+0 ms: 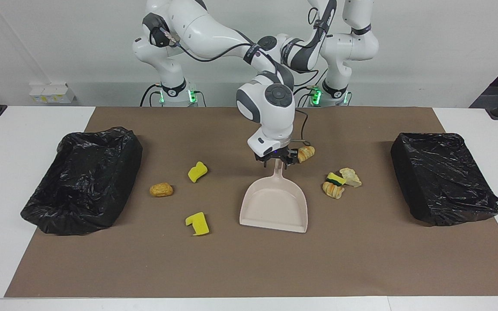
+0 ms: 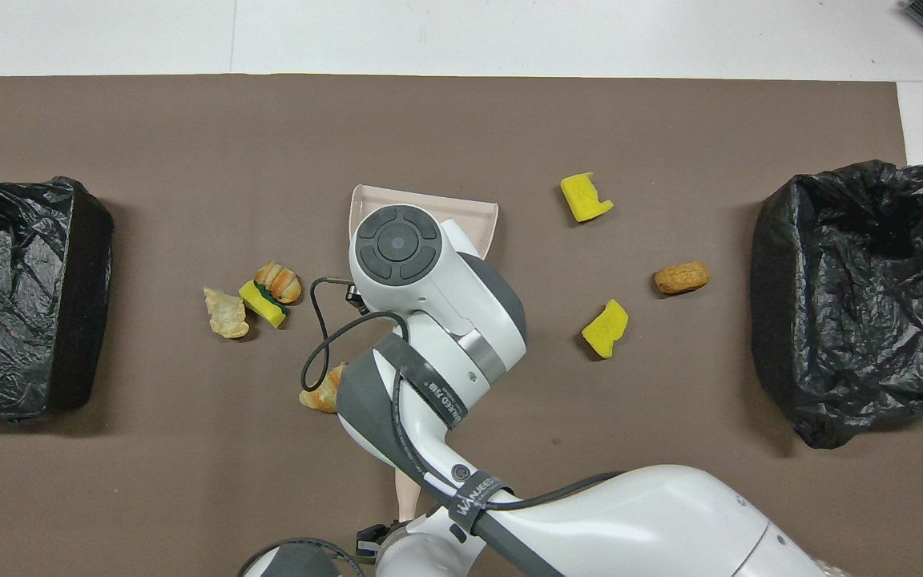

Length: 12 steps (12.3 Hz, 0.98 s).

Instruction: Sweep and dump trash in bin

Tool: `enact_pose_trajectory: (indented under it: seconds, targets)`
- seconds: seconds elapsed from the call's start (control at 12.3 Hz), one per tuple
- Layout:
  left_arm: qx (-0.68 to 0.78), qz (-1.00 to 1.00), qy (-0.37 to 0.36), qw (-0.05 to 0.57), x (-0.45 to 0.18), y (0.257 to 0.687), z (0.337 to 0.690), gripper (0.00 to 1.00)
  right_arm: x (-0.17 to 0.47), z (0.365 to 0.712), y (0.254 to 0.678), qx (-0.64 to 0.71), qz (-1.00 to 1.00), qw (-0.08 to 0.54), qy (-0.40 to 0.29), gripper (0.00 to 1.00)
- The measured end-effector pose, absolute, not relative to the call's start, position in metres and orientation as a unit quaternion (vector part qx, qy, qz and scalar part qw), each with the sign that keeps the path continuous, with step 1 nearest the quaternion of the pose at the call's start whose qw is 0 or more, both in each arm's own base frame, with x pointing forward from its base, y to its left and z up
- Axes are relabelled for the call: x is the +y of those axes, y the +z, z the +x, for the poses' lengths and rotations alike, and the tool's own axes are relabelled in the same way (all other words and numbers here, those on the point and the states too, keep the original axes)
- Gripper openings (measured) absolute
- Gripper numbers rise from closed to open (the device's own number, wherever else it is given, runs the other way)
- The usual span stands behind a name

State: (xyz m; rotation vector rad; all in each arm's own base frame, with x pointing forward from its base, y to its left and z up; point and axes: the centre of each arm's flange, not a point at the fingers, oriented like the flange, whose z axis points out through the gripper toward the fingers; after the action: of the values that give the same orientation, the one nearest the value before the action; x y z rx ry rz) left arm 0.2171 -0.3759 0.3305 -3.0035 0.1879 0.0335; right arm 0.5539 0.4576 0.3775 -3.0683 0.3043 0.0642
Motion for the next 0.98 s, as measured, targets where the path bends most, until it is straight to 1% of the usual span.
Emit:
enact_pose_trajectory:
  seconds: [0.08,0.24,0.57,0.65,0.73,0.81,0.98]
  targets:
    - [0.063,-0.996,0.011,0.066,-0.376,0.331,0.217,0.26,0.461,0.551,0.377,0.099,-0.994,0.028,0.022,0.67]
    - [0.066,-0.996,0.011,0.066,-0.376,0.330,0.217,0.26,0.463,0.548,0.370,0.098,-0.995,0.024,0.027,0.64]
    - [0.068,-0.995,0.011,0.066,-0.376,0.330,0.217,0.26,0.459,0.544,0.353,0.098,-0.994,0.012,0.037,0.63]
    - [0.068,-0.995,0.011,0.066,-0.376,0.330,0.217,0.26,0.458,0.544,0.353,0.099,-0.994,0.011,0.038,0.56]
    - [0.068,-0.995,0.011,0.066,-0.376,0.330,0.217,0.26,0.458,0.545,0.353,0.099,-0.994,0.011,0.038,0.42]
    - [0.068,-0.995,0.011,0.066,-0.376,0.330,0.217,0.26,0.457,0.545,0.354,0.100,-0.994,0.011,0.037,0.31]
    - [0.070,-0.995,0.012,0.066,-0.376,0.330,0.217,0.26,0.450,0.551,0.354,0.105,-0.994,0.009,0.038,0.31]
